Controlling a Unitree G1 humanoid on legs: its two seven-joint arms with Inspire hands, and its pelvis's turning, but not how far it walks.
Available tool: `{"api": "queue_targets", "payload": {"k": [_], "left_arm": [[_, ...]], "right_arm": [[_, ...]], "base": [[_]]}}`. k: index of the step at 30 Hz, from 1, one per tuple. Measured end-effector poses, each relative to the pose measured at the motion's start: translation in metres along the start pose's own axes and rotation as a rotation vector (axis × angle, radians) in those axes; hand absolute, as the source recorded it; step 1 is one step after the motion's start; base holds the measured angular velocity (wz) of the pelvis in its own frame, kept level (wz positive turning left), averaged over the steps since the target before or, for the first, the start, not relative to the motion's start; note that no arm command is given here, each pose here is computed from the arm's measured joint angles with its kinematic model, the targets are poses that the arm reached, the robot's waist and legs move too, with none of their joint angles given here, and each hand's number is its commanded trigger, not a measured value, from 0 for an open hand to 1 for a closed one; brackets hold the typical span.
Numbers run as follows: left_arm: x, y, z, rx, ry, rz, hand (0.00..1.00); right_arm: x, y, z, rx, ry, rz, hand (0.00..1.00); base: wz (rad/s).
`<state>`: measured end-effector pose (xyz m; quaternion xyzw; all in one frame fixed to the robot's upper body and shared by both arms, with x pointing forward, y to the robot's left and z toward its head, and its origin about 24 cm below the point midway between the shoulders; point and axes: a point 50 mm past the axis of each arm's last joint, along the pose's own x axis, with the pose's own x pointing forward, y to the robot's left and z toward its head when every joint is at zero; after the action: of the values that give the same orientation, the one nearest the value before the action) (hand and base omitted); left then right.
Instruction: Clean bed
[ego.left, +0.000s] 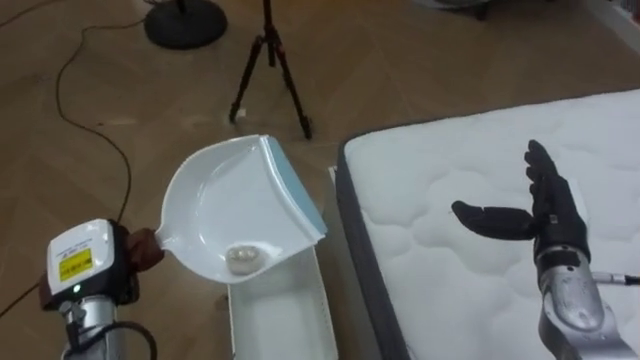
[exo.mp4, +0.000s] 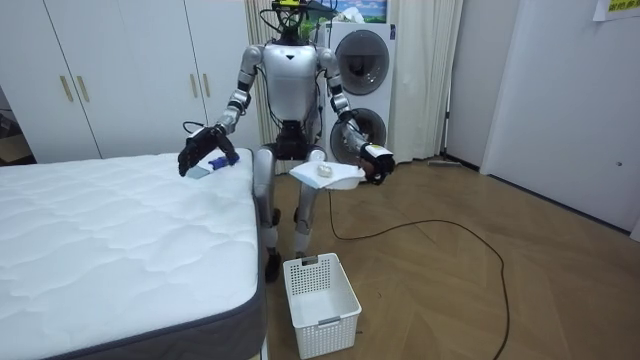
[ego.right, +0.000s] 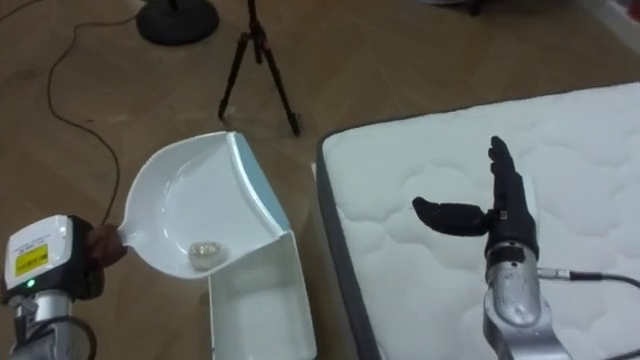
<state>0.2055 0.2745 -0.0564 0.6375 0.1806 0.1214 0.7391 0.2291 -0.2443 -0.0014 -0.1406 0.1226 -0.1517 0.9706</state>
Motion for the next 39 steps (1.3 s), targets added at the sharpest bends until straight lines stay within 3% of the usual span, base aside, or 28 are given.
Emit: {"api": "queue_targets", "payload": {"k": [13,17,20,22,31,39], "left_arm": [[0.001,0.001,-0.01,0.076,0.012,-0.005,1.0],[0.008,0.007,-0.01,0.127,-0.021,0.01,1.0],[0.006,0.003,-0.018,0.172,-0.009,-0.021,1.0],[0.008,0.007,-0.023,0.197,-0.007,-0.004,1.0],[0.021,0.027,-0.046,0.304,0.013,0.086,1.0],[0.03,0.029,-0.027,0.325,-0.082,0.138,1.0]], "right_arm": [[0.001,0.001,-0.001,-0.001,-0.015,0.022,0.0],[0.002,-0.001,-0.007,-0.01,0.01,0.01,0.0],[0.014,0.001,-0.001,-0.014,-0.002,0.012,0.0],[0.026,0.002,0.001,-0.023,0.014,0.002,0.0],[0.034,0.002,-0.004,-0.055,0.05,-0.023,0.0],[0.035,0.004,-0.013,-0.09,0.085,-0.051,0.0]], "base": [[0.17],[0.33],[0.09],[-0.05],[-0.06],[-0.02]]}}
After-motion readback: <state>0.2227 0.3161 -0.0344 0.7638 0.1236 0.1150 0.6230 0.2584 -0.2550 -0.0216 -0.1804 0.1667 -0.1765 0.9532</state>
